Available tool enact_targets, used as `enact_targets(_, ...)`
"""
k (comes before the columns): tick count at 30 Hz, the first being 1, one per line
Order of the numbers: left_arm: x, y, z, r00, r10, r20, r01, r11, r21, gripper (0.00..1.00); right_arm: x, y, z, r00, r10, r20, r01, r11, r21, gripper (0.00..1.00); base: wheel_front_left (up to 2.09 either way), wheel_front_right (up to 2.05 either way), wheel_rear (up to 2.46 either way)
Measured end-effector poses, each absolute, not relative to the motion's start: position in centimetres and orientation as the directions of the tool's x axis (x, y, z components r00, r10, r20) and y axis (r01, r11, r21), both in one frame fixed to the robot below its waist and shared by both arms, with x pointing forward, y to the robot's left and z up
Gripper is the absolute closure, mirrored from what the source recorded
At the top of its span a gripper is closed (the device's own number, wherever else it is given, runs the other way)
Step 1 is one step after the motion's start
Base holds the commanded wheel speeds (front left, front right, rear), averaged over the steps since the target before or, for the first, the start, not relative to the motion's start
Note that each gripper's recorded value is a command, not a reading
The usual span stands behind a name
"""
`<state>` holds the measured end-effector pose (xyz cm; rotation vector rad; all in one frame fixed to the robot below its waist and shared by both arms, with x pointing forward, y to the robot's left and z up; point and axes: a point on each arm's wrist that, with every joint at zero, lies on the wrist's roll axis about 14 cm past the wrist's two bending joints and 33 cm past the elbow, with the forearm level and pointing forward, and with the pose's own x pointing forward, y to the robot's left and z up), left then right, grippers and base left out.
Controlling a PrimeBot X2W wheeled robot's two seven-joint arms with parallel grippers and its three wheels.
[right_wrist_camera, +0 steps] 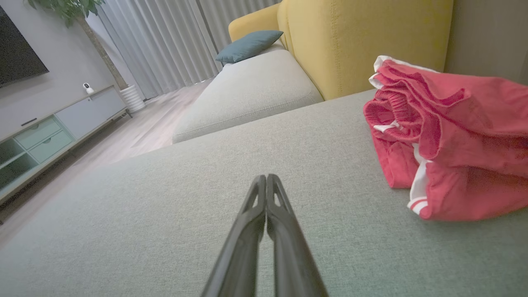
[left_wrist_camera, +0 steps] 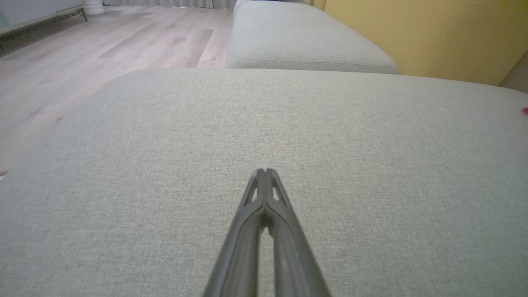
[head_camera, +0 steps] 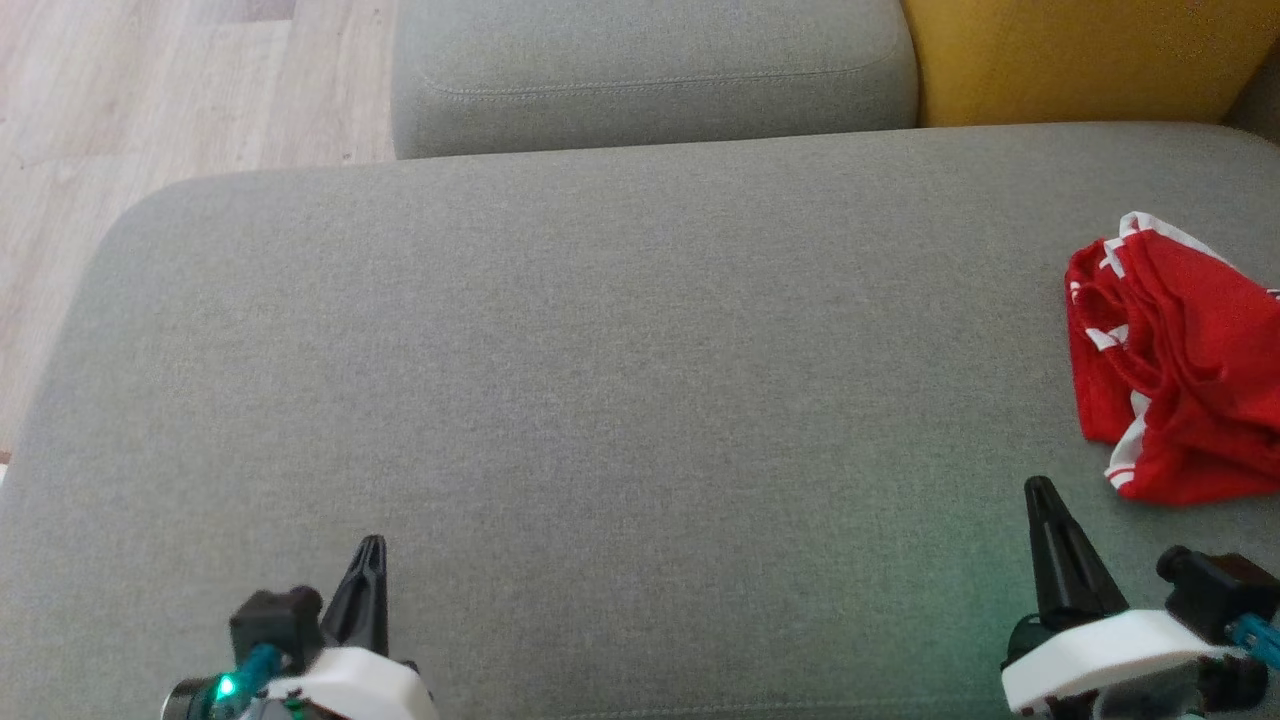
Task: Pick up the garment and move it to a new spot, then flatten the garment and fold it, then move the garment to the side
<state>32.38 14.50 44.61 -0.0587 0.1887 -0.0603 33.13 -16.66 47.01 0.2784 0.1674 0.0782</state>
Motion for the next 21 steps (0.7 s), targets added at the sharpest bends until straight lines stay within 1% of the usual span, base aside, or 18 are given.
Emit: enact_targets(21, 33.09, 15.46, 43.74, 0.965, -0.045, -0.259, -0.041, 0.948, -0.315, 1.0, 33.63, -16.92, 46.81, 0.985, 0.088, -0.148, -0.002, 0.865, 0.502, 1.0, 0.0, 0.0, 0.0)
